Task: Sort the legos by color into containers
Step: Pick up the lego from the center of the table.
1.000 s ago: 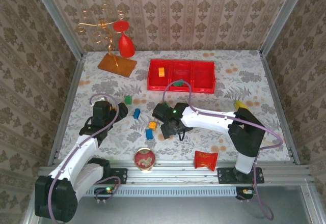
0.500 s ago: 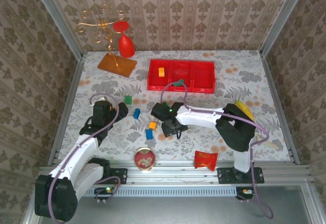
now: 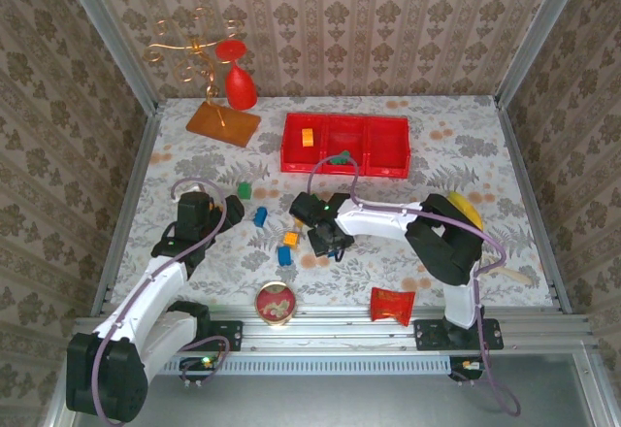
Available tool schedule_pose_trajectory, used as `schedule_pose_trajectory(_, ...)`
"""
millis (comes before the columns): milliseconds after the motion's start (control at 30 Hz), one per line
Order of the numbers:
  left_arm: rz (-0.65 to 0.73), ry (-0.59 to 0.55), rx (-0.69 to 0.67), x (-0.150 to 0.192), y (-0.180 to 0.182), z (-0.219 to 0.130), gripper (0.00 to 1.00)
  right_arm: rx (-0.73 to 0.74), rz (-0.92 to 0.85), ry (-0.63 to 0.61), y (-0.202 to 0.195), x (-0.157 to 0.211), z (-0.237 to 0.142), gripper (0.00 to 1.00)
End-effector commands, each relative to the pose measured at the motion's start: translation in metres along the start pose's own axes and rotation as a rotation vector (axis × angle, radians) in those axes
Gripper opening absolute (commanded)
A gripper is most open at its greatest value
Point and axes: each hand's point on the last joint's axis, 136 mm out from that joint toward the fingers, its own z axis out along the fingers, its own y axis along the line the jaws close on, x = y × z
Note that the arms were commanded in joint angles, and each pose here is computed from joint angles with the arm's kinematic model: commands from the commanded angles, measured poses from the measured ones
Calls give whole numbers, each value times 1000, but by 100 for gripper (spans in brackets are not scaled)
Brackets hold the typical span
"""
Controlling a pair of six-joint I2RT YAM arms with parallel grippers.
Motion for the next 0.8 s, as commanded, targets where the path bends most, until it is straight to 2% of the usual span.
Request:
schedule_pose_trajectory(0,-29,5,-2,4,4,2,100,3,21,27,-7,6,5,41)
schedule_pose_trajectory(400,-29,1,-2,3,3,2,100,57,89,-5,-45,6,-12,22)
schedule_pose_trajectory(767,-22,0,9,1,0,1,100,105,207,-171,-112,-37,-61,19)
